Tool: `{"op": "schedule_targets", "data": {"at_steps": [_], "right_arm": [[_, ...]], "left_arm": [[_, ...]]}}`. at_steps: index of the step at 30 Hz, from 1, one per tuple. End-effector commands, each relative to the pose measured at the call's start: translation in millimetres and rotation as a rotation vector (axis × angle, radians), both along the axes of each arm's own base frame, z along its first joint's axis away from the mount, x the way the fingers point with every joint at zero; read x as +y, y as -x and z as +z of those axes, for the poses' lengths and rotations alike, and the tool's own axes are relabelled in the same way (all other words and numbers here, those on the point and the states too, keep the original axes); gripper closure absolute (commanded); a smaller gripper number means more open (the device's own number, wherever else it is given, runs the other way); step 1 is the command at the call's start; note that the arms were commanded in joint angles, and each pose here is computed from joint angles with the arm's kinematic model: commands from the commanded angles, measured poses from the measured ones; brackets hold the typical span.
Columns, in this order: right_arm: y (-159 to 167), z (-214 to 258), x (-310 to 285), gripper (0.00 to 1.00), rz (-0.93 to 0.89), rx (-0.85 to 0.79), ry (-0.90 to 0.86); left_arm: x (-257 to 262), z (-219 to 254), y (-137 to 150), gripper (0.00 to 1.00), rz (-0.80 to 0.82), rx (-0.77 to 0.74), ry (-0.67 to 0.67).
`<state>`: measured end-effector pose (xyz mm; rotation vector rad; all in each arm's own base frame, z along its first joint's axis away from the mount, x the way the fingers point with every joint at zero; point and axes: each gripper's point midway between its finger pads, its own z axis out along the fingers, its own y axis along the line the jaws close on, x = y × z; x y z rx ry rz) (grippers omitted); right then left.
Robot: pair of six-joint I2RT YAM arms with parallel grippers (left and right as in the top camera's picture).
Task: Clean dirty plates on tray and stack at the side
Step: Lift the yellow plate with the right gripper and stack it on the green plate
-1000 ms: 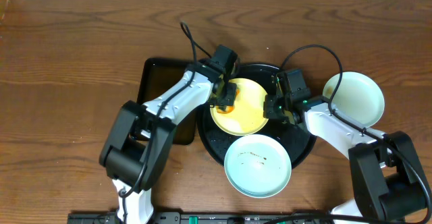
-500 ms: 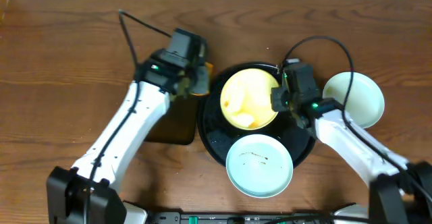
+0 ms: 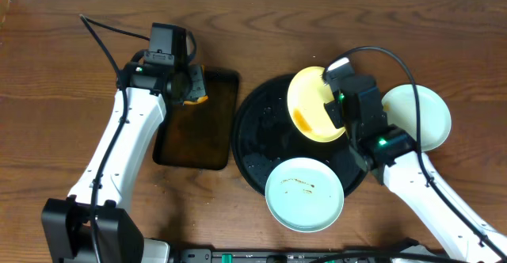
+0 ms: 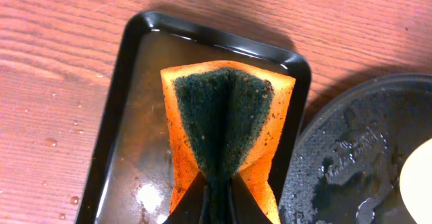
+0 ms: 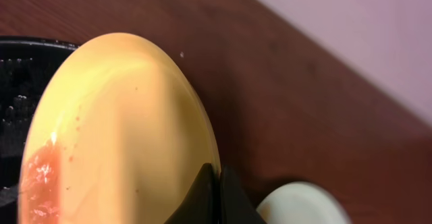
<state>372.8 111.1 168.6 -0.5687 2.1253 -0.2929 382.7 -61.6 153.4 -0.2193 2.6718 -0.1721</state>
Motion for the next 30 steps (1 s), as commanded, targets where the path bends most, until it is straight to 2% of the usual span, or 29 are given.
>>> {"op": "schedule_targets", "data": {"at_steps": [1, 7, 17, 24, 30], "right_arm": [[1.7, 29.6, 10.0, 0.99, 0.067, -0.102, 0.169], [13.2, 49.4, 35.4, 0.99, 0.115, -0.194, 0.348], [18.2, 56.3, 47.5, 0.99, 0.128, -0.229, 0.363], [13.9, 70.6, 33.8, 0.99, 0.023, -0.280, 0.364], [1.7, 64.9, -23.1, 0.99, -0.265, -0.271, 0.161]], "left_arm": [[7.6, 3.3, -2.0, 0.92, 0.030, -0.009, -0.004], [8.3, 3.3, -2.1, 0.92, 0.032, -0.008, -0.004], [8.4, 3.1, -1.8, 0.92, 0.032, -0.007, -0.004], [8.4, 3.2, -1.9, 0.92, 0.032, -0.007, -0.004], [8.2, 2.7, -1.0, 0.92, 0.031, -0.004, -0.004]]}}
